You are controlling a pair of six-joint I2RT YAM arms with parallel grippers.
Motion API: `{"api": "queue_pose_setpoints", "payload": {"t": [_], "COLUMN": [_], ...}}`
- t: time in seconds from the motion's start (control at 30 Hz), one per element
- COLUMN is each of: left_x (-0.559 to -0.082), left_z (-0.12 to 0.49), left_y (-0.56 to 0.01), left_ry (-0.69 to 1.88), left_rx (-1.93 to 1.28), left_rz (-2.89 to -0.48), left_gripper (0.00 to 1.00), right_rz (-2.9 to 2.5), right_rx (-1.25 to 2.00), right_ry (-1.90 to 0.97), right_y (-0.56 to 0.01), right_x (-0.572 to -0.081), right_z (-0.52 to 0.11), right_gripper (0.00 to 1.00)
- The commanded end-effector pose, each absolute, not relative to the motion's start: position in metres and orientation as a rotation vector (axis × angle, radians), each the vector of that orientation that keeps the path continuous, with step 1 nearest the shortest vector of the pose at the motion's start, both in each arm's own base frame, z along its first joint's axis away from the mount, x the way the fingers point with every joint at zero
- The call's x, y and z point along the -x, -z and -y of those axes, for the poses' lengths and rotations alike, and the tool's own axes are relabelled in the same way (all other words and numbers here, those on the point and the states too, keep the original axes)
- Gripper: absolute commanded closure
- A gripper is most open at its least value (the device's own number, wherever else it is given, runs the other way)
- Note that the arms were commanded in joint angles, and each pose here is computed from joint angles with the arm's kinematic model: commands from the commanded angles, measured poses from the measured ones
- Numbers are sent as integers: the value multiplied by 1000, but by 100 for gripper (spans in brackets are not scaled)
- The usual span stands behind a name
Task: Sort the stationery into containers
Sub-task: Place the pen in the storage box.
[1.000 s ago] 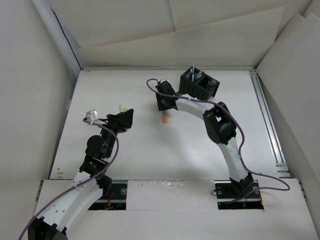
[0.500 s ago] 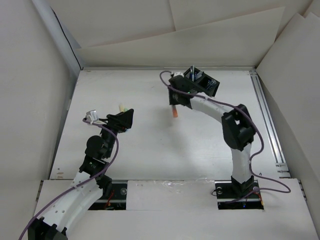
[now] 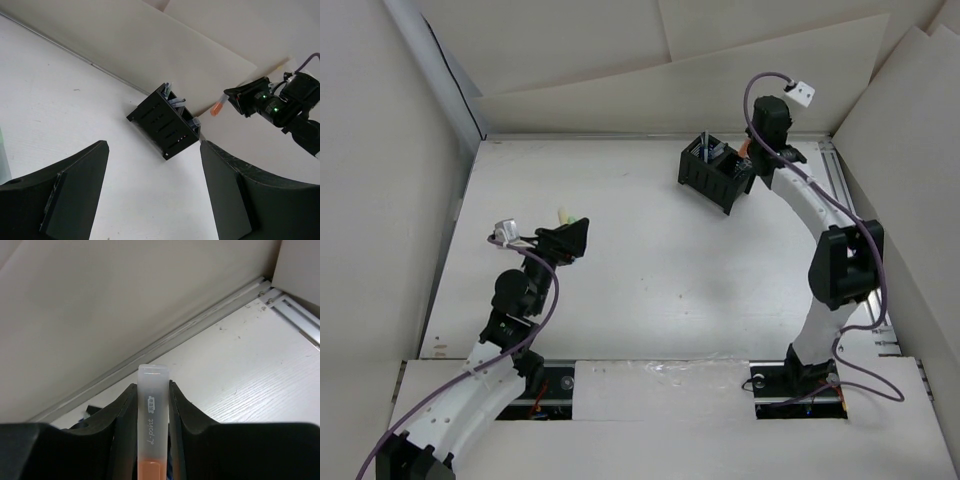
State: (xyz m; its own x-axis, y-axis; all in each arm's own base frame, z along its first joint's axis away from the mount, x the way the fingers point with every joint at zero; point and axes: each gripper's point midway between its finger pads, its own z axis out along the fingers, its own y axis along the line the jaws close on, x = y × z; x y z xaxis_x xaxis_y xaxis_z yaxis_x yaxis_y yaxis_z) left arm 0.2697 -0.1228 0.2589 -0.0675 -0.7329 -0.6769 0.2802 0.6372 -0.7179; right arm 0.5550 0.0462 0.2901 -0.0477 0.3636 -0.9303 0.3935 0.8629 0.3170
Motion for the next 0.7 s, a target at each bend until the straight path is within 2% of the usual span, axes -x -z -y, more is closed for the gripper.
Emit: {"api": "queue_pose_setpoints", "payload": {"t": [0.0, 0.23, 0.67], "left_x": [-269, -275, -277], "left_z": [126, 129, 130], "left_y": [-270, -264, -261], "left_ry": [901, 893, 889], "left_rx": [397, 400, 401], "left_rz": [-1369, -1391, -1400], "left_gripper": [29, 29, 29], "right_rz": [-1512, -1464, -1537], "right_rx": [-670, -636, -566], "right_ry": [82, 169, 347], "right_y": [-311, -306, -249], "right_x": [-571, -581, -584], "right_z": [-40, -40, -67], "right_gripper": [96, 96, 96]}}
